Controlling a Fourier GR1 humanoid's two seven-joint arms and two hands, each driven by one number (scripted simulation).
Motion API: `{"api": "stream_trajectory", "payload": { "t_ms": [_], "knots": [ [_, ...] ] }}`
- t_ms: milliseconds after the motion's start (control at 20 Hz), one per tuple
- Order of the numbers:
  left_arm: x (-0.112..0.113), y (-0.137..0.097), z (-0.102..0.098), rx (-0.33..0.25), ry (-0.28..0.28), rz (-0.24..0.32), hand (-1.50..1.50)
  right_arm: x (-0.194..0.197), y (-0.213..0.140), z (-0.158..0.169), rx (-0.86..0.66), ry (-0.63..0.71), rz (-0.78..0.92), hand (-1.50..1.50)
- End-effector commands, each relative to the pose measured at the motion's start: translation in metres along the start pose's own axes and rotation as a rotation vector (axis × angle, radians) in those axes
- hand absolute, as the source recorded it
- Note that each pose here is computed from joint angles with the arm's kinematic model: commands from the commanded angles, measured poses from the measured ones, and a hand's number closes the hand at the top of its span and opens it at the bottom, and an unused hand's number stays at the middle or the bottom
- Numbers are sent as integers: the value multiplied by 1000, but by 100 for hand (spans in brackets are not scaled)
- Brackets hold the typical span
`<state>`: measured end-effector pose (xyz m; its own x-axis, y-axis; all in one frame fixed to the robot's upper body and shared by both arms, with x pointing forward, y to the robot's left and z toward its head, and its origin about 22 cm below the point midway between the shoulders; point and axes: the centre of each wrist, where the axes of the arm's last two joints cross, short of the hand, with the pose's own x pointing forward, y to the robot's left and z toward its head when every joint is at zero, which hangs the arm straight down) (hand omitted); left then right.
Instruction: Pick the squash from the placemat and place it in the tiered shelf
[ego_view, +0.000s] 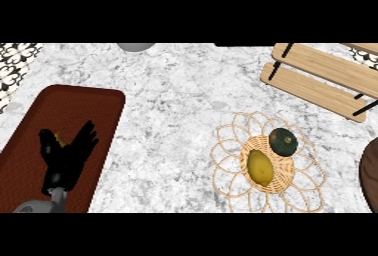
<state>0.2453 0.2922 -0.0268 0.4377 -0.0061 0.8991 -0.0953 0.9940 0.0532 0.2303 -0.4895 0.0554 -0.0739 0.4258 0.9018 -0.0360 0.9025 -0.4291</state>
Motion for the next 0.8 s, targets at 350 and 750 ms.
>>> {"api": "stream_trajectory", "payload": {
  "t_ms": [350, 750],
  "knots": [
    [8, -6, 1, -10, 9, 2, 0, 86, 36, -26, 210, 124, 198, -150],
    [13, -28, -5, -26, 5, -13, 0, 132, 99, -56, 73, 256, 328, -150]
  ]
}}
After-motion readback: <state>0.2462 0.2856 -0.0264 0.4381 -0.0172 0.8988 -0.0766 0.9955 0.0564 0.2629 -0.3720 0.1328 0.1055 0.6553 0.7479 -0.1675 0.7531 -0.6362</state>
